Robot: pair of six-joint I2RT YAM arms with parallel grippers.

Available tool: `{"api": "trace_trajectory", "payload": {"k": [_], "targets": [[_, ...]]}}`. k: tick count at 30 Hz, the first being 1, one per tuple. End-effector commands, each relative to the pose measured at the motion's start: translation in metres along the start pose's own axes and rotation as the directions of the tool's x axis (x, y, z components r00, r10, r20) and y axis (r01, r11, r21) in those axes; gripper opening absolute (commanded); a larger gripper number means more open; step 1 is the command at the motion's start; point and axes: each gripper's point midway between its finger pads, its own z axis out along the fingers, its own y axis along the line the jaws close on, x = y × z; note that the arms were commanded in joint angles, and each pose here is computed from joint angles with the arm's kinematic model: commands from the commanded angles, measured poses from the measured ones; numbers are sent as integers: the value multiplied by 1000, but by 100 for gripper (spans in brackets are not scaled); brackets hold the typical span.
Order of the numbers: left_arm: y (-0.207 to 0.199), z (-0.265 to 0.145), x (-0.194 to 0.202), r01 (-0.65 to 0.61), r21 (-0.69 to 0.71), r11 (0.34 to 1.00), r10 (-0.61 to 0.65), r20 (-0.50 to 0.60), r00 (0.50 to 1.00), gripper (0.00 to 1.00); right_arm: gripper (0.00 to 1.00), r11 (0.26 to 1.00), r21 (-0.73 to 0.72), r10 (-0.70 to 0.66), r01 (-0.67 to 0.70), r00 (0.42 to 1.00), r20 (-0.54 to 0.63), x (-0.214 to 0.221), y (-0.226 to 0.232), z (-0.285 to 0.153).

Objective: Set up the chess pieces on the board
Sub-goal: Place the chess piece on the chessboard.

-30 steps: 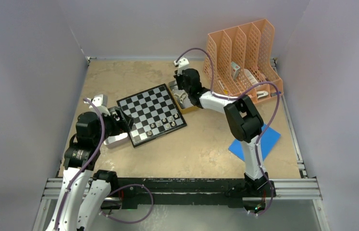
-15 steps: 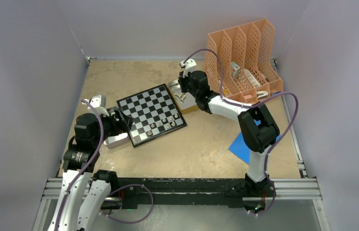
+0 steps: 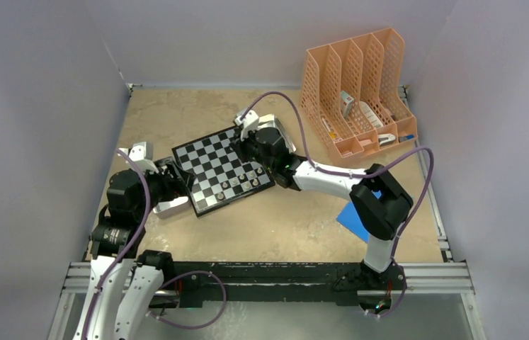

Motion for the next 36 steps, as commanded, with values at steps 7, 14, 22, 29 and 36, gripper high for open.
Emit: {"api": "trace_trajectory", "payload": {"k": [7,14,22,29,36], "targets": [[-6,-11,-22,-7,12,1000,5,106,994,83,10,985,-164,-50,57,998,48,5,73,1],[-5,-12,-23,-5,6,1000,5,108,994,83,10,977,-202,-70,70,998,3,34,96,7],[-3,-12,-23,-3,-3,1000,3,114,994,82,11,968,-239,-90,80,995,-34,58,116,13],[-3,-11,-22,0,-5,1000,1,106,994,82,12,967,-241,-101,81,993,-69,76,119,17],[-3,-10,-21,0,-4,1000,1,100,995,82,12,969,-233,-106,86,991,-79,80,118,21]]}}
